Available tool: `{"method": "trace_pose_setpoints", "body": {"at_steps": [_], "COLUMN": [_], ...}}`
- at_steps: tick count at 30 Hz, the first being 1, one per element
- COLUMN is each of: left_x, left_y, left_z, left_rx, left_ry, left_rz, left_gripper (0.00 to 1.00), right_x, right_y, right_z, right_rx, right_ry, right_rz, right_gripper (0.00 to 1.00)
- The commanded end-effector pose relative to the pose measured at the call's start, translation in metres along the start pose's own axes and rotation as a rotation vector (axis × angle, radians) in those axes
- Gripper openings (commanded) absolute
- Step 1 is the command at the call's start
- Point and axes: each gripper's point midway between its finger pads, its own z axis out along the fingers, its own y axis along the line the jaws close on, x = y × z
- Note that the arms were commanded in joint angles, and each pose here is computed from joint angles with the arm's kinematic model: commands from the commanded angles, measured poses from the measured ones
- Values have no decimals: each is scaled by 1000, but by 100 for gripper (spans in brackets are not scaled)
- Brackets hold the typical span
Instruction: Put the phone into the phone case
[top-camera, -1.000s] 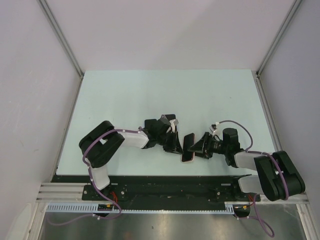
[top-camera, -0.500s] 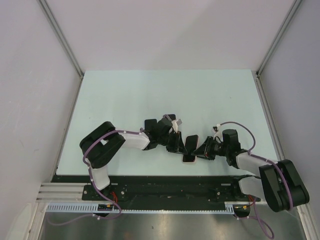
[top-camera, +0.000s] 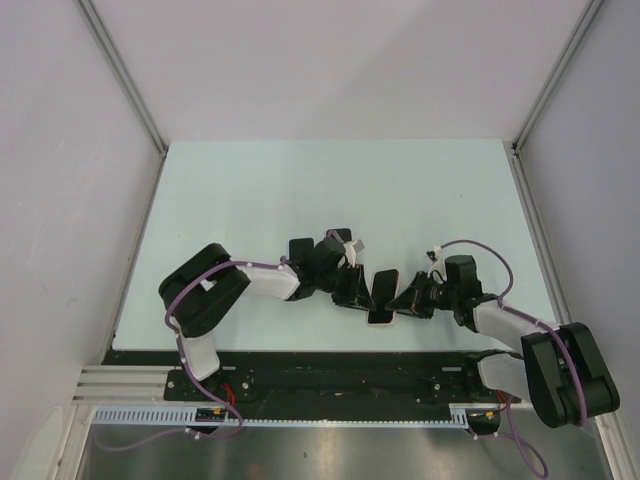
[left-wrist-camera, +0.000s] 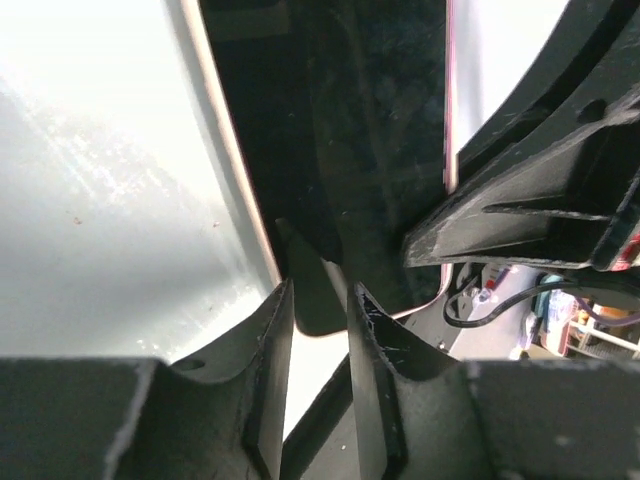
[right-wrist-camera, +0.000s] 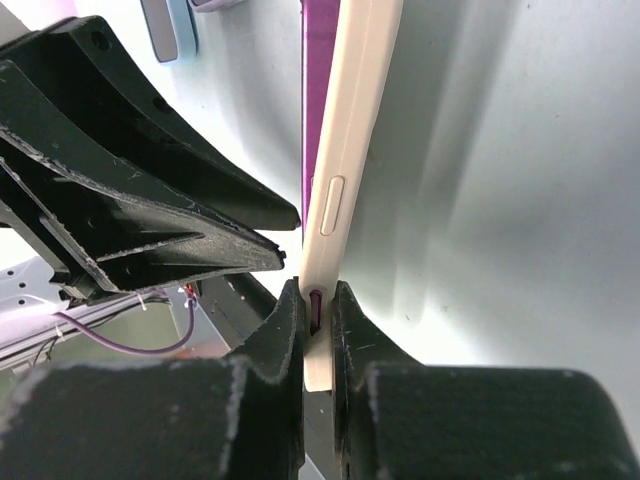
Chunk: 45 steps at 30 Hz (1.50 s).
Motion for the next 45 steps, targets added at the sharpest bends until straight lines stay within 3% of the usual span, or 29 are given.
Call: {"method": "trace_pose_setpoints", "body": {"at_steps": [1, 4, 11, 21, 25, 28, 31, 37, 40, 42, 43, 45], "left_x": [-14, -37, -62, -62, -63, -64, -62, -54, -51, -50, -48, -45], "left_y": [-17, -33, -36, -76, -95, -105, -105, -105, -110, -113, -114, -117], "left_z": [-20, -44, -103, -140, -147, -151, -149, -151, -155, -157, -158, -160], "left_rx": [-50, -55, 51, 310, 398, 450, 479, 537, 561, 573, 581, 592], "left_ry": [-31, -114, -216, -236, -238, -244, -243, -240, -237, -235, -227, -220], "left_rz": [95, 154, 104, 181, 195, 205, 186, 161, 182, 195, 203, 217], "left_gripper": [37, 50, 74, 78, 77, 74, 65, 38, 16, 9, 3, 0], "right_x": [-25, -34, -42, -34, -24, -13, -4, -1, -1, -4, -6, -9], "right_y": [28, 63, 108, 196, 204, 203, 205, 201, 201, 201, 201, 200], "right_z": [-6, -11, -29, -69, -68, -64, -65, -62, -63, -62, -61, -60], "right_rx": [-63, -148, -319, -652, -682, -691, -710, -709, -709, -700, -696, -687], "right_ry": [-40, -43, -102, -163, -137, -97, -70, -64, -65, -77, -84, -99], "right_rz": [-99, -168, -233, -359, -374, -394, -407, -400, -399, -386, -383, -375], "right_gripper": [0, 0, 0, 0, 0, 0, 1, 2, 14, 26, 37, 46]}}
